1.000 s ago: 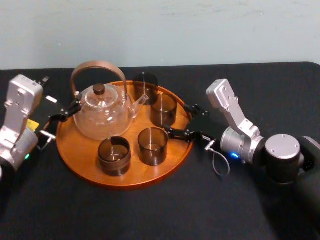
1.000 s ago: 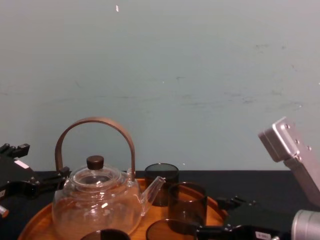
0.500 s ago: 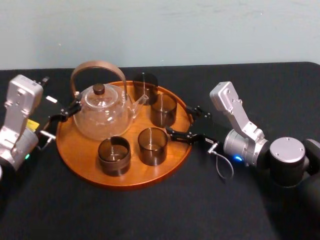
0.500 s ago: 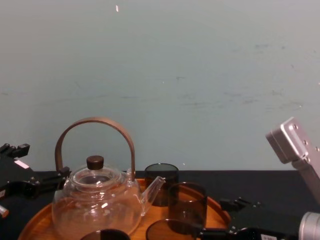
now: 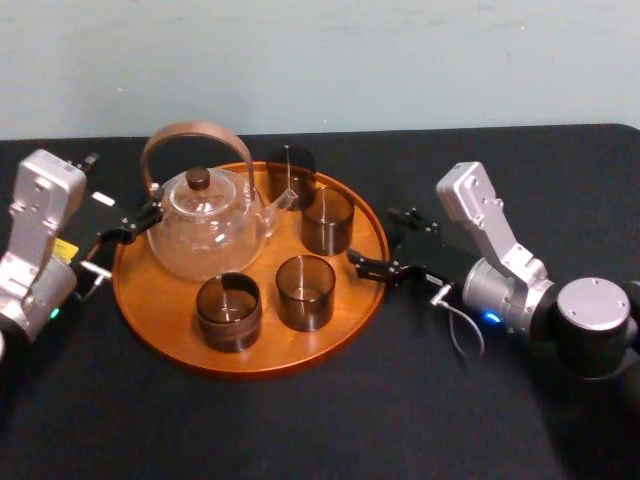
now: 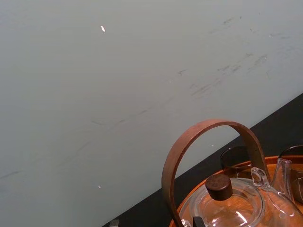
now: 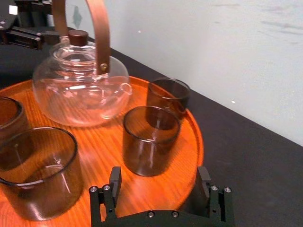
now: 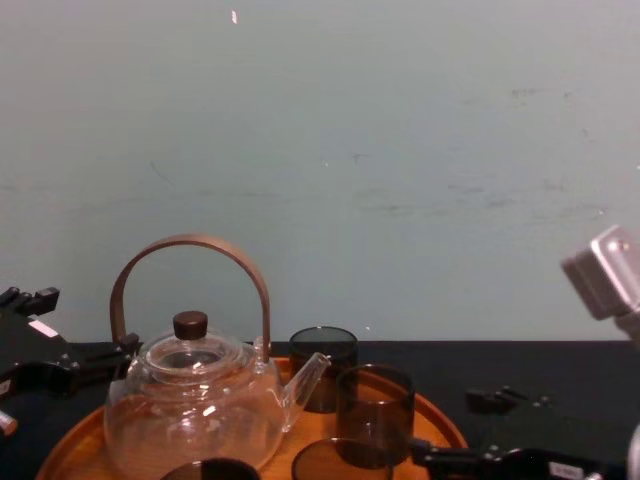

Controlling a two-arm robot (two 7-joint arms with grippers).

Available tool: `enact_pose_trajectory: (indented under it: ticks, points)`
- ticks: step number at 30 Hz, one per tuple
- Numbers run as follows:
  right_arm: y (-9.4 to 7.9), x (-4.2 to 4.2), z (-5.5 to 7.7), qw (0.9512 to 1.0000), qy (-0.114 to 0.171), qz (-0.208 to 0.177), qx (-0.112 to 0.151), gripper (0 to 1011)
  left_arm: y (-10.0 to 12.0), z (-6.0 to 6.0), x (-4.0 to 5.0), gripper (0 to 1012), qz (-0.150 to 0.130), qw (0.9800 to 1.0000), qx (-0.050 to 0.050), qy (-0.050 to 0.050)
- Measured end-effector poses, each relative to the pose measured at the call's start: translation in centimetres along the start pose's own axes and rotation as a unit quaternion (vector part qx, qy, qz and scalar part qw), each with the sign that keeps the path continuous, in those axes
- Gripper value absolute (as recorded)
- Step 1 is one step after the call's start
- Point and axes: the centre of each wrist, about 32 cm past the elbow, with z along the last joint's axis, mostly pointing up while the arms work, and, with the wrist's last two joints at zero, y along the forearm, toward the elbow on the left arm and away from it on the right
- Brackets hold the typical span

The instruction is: Pick up the glass from the table and place it on the tray.

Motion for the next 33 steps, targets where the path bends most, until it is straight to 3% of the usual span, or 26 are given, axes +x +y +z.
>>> enact_pose_trajectory:
  ticks: [18,33]
  points:
    - [-3.9,1.22,0.4,0.9985,0.002,-0.052,0.018,1002,0.0,0.0,0.0,1010,0.0,1.0,0.0,0.0]
    - [-5.5,2.13,0.1,0.994,0.019,-0.1,0.038,1002,0.0,0.0,0.0,1010,0.0,1.0,0.0,0.0]
